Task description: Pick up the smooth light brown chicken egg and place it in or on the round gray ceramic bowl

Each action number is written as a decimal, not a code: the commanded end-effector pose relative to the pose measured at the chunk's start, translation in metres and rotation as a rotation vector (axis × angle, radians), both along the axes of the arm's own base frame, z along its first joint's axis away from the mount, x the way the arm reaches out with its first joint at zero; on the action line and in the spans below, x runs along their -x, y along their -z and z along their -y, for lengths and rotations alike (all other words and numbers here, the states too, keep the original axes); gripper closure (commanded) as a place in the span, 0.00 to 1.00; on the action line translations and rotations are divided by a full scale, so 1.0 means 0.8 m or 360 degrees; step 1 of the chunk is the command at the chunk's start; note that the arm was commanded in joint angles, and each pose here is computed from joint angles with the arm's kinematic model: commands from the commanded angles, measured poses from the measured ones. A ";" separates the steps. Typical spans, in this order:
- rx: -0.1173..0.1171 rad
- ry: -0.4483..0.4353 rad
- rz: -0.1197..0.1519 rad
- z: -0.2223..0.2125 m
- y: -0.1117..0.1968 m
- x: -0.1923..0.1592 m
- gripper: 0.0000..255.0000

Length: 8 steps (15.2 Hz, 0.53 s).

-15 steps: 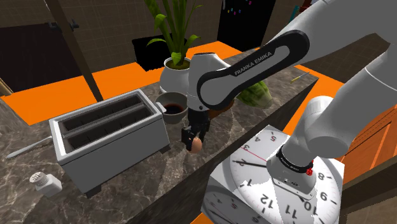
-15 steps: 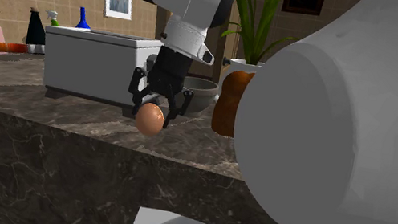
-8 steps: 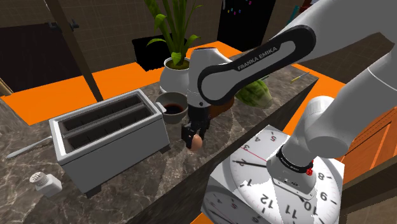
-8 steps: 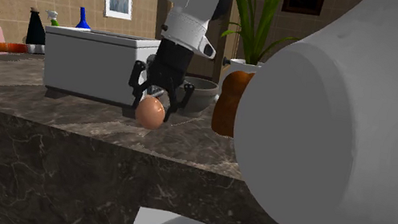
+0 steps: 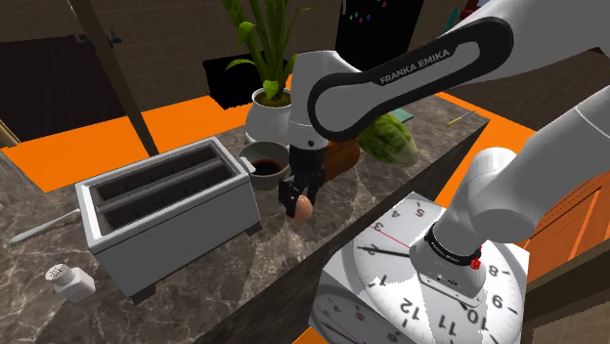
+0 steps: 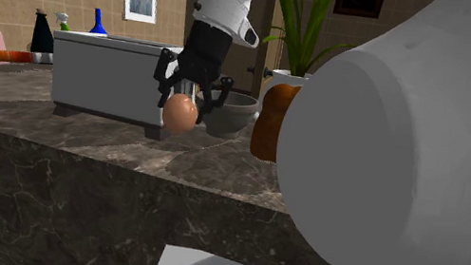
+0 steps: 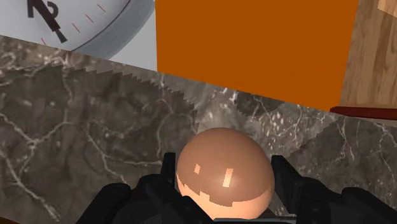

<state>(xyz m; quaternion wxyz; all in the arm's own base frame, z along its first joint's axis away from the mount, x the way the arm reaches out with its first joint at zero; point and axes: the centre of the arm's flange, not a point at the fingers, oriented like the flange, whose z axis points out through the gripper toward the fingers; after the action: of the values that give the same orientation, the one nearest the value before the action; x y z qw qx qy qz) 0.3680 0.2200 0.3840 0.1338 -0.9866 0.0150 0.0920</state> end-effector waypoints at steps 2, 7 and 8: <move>0.0000 0.0000 -0.0001 -0.001 -0.021 0.001 1.00; 0.0000 0.0000 -0.0001 -0.001 -0.054 0.001 1.00; 0.0000 0.0000 -0.0001 -0.001 -0.061 0.001 1.00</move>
<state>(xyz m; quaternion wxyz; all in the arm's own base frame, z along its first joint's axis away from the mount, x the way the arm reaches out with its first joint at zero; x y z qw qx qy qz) 0.3675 0.2211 0.4272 0.1338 -0.9866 0.0150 0.0920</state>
